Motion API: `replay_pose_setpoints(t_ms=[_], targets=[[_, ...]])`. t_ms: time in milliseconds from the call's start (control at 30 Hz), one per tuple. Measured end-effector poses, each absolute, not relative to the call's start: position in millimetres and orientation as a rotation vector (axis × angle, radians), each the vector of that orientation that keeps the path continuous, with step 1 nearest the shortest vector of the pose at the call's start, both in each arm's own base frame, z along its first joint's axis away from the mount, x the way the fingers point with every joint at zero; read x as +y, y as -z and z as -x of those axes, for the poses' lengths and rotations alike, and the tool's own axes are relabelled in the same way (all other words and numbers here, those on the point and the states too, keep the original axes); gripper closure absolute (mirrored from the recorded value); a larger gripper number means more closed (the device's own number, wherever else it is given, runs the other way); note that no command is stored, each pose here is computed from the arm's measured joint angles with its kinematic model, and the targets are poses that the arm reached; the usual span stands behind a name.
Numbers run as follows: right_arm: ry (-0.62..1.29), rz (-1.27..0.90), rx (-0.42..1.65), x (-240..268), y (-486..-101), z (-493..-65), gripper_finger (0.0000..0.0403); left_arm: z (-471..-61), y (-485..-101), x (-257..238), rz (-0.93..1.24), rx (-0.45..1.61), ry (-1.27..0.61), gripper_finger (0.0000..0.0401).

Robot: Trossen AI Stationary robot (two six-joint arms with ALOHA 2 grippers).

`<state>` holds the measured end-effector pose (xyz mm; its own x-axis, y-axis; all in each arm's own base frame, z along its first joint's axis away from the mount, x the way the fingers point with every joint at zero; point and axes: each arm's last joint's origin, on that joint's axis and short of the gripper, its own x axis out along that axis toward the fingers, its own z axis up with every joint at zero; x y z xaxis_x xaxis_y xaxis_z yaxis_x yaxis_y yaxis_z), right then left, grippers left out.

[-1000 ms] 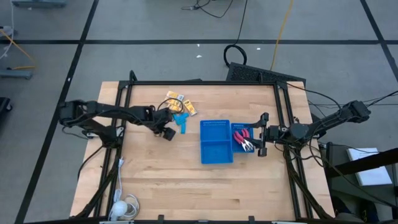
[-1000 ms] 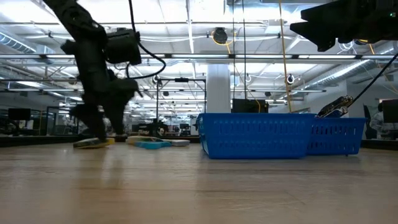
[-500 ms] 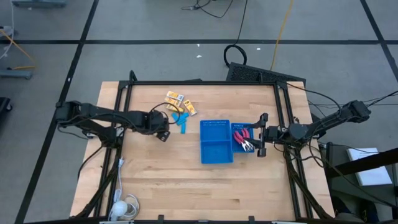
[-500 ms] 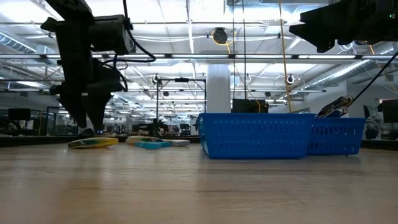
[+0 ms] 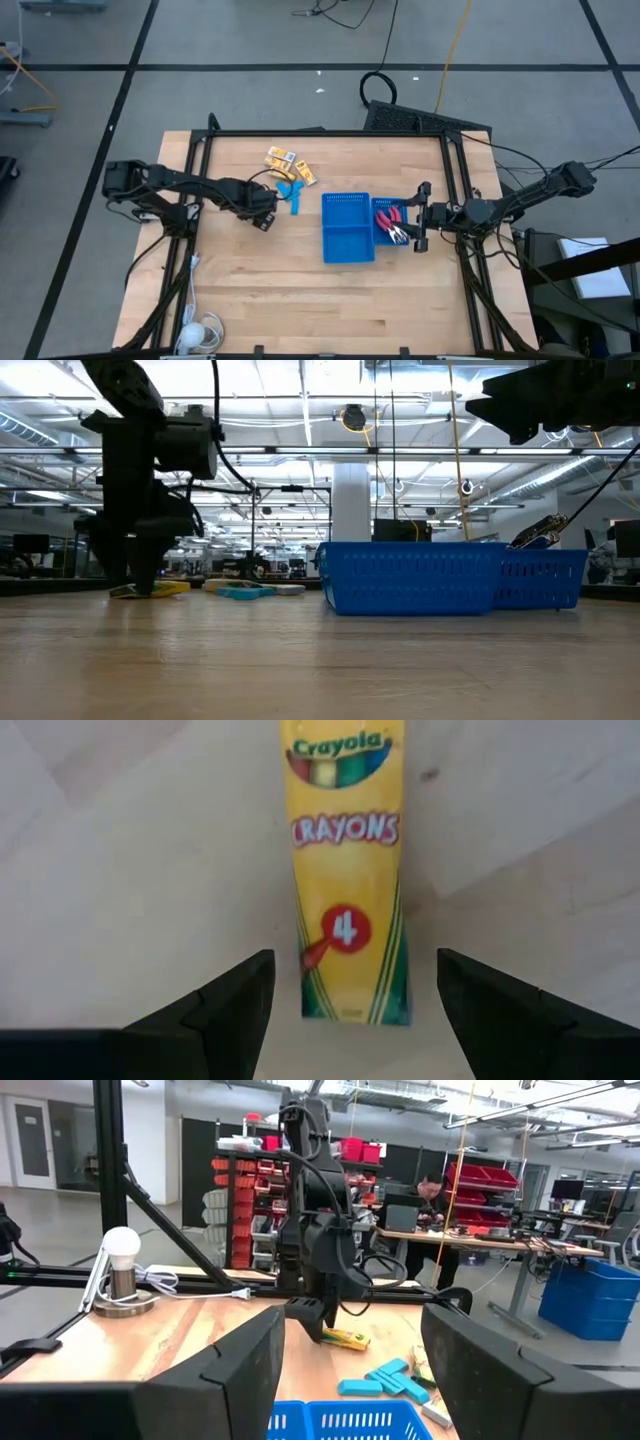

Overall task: Pick & Place School Supplies
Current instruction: Put the crayon box into the top horizontal blue bin

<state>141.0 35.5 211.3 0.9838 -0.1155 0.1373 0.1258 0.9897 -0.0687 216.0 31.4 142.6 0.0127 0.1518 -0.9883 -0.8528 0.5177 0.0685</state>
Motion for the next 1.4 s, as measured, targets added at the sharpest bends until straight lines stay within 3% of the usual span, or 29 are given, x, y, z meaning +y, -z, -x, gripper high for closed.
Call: replay_pose_setpoints(t_ms=[333,633,833,1100,1400], targets=[[0.120,0.077,-0.132,35.6,-211.2,-140.9,0.0177,-221.4,-133.0,30.7,0.679,1.392,-0.812,0.0125],[0.120,0.077,-0.133,35.6,-211.2,-140.9,0.0177,-223.4,-133.1,29.6,0.665,1.380,-0.777,0.0227],[0.119,0.058,-0.135,35.6,-211.3,-140.9,0.0176,-227.5,-135.1,29.9,0.554,1.382,-0.694,0.0258],[0.119,-0.001,-0.129,37.2,-208.4,-146.0,0.0181,-254.0,-164.1,28.0,0.311,1.328,-0.538,0.0273],[0.202,-0.166,-0.026,32.8,-211.6,-182.8,0.0181,-290.2,-221.5,-6.8,-0.327,1.139,-0.451,0.0274]])
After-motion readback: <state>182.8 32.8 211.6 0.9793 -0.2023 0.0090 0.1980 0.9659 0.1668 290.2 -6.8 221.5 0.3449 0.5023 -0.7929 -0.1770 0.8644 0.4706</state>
